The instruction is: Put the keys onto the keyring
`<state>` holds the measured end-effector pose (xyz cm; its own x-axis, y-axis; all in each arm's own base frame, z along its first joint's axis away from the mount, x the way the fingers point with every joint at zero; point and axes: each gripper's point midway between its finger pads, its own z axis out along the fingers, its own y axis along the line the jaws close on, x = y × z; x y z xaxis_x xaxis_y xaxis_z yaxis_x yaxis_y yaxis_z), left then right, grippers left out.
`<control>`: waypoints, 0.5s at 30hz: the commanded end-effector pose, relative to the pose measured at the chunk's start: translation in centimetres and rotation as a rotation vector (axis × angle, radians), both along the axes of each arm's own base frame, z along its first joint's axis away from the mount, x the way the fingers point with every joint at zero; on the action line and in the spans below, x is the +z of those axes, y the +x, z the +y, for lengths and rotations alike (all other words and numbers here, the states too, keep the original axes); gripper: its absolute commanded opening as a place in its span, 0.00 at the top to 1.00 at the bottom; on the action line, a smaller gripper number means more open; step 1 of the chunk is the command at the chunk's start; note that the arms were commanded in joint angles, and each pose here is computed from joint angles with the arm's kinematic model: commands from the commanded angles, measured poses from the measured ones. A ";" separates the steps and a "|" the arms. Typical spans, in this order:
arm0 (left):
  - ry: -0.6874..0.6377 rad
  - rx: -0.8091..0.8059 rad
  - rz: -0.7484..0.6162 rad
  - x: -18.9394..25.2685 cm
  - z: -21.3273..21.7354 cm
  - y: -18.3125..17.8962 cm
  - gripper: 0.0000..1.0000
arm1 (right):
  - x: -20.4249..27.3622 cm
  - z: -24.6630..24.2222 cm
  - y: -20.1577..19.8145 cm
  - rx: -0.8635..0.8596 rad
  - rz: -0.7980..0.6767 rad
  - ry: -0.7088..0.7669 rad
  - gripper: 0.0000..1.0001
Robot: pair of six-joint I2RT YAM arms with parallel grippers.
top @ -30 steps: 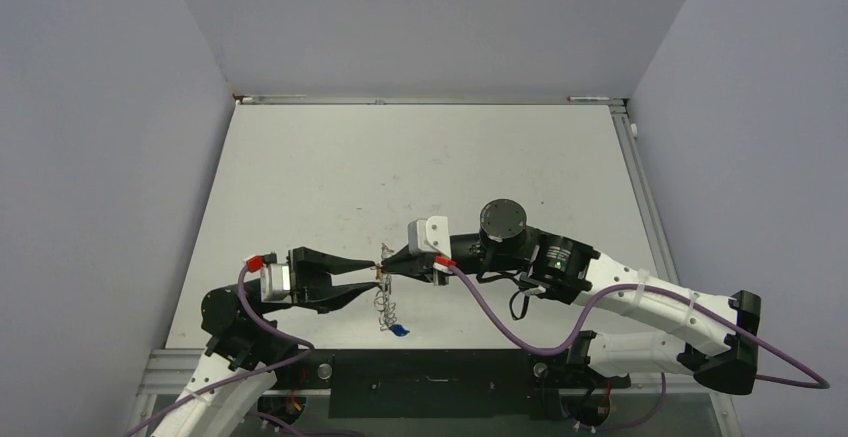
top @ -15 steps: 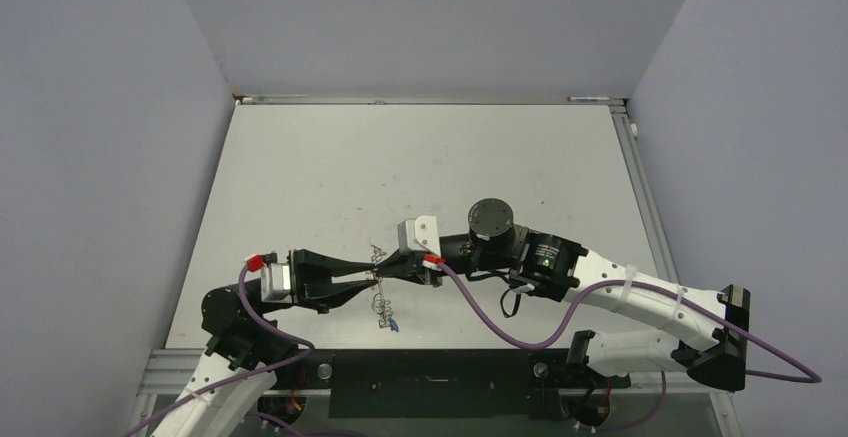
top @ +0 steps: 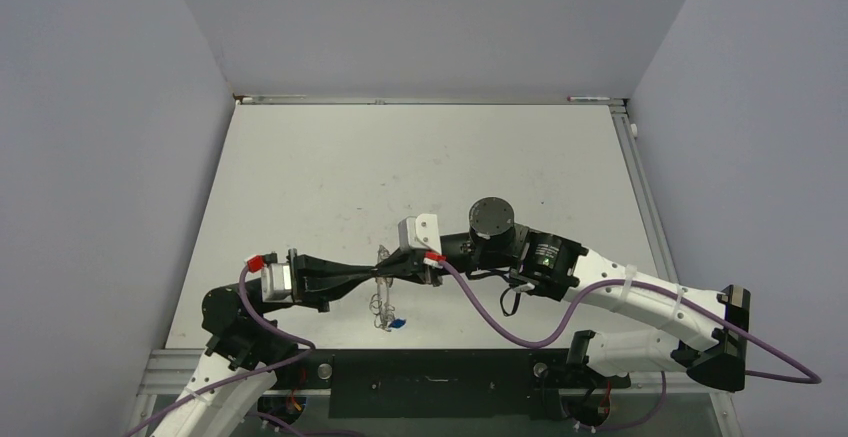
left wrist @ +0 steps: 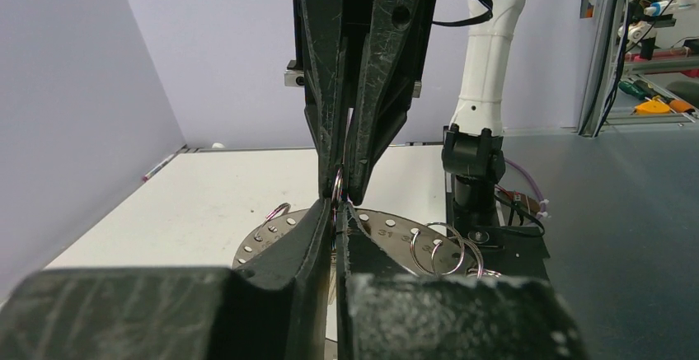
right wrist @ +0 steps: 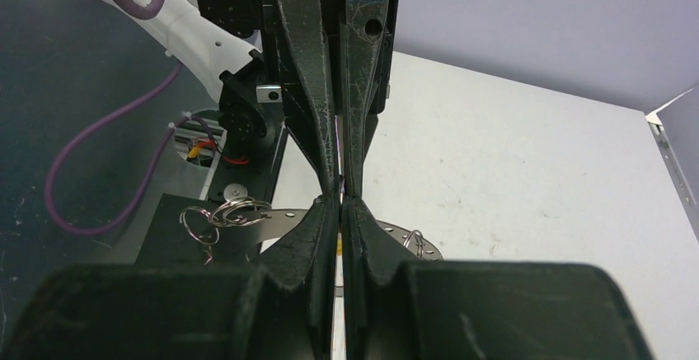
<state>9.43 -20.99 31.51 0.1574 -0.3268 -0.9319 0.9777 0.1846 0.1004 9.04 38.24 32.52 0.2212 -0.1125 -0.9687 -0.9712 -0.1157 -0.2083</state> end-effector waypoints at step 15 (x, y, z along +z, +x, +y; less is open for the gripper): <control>0.046 0.137 -0.003 1.1 1.1 1.5 1.00 | 2.9 0.1 1.6 -0.076 -0.048 0.074 0.69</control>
